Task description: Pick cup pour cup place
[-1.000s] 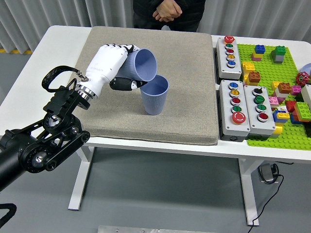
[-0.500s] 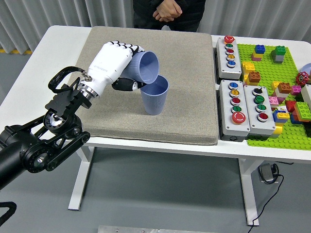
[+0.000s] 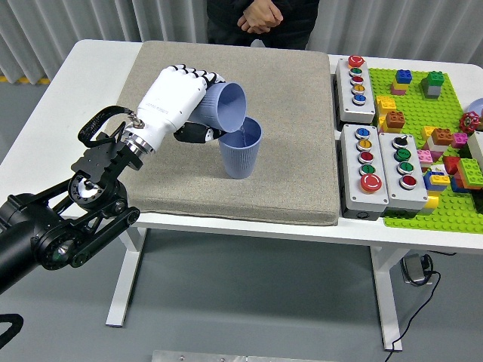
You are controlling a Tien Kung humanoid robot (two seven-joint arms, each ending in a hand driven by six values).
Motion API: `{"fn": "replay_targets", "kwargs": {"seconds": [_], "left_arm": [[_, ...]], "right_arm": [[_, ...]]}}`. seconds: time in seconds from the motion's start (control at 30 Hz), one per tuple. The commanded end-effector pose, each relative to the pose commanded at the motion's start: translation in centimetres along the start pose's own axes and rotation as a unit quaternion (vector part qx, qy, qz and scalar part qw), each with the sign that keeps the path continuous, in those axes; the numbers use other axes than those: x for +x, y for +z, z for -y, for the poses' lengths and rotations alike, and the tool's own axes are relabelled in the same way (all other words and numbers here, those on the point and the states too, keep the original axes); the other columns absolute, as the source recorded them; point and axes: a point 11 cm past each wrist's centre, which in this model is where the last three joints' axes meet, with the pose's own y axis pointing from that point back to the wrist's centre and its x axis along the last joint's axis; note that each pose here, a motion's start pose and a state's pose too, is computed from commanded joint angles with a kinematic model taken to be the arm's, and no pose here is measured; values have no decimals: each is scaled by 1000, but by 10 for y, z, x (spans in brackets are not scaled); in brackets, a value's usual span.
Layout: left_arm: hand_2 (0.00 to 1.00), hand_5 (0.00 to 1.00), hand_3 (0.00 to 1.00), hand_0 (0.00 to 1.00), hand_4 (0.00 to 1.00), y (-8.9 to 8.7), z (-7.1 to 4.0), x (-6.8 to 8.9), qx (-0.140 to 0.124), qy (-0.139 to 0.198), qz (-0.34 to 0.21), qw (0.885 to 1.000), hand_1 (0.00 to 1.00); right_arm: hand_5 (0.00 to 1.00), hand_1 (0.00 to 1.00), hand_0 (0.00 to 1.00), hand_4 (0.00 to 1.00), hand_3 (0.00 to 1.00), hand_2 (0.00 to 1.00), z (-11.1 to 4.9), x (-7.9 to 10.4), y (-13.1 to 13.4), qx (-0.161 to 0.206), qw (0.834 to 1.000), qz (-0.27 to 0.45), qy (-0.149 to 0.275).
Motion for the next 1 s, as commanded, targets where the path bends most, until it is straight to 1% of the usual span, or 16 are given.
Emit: {"fn": "replay_targets", "kwargs": {"seconds": [0.3,0.53,0.77,0.87,1.0], "left_arm": [[524,258,557,571,814,-3,4,5,4,4,8,1000,528],[524,256,557,569,809,-2,6,2,0,-4,18,1000,528],[524,254,556,568,806,-4,5,0,1,-7,22,1000,528],[524,254,556,568,806,-4,6,2,0,-7,27,1000,528],[524,250,556,569,803,-6,6,8,5,3,30,1000,528]], "right_arm": [[239,615,694,2,590,590,0,-1,-3,3,1000,2,-1],[239,615,694,2,590,590,-1,-1,-4,3,1000,3,-2],[239,615,694,2,590,590,-1,-1,-3,3,1000,4,-1],[239,615,694,2,590,590,0,-1,-3,2,1000,4,-1],[240,615,694,2,590,590,0,-1,-3,3,1000,4,-1]]}}
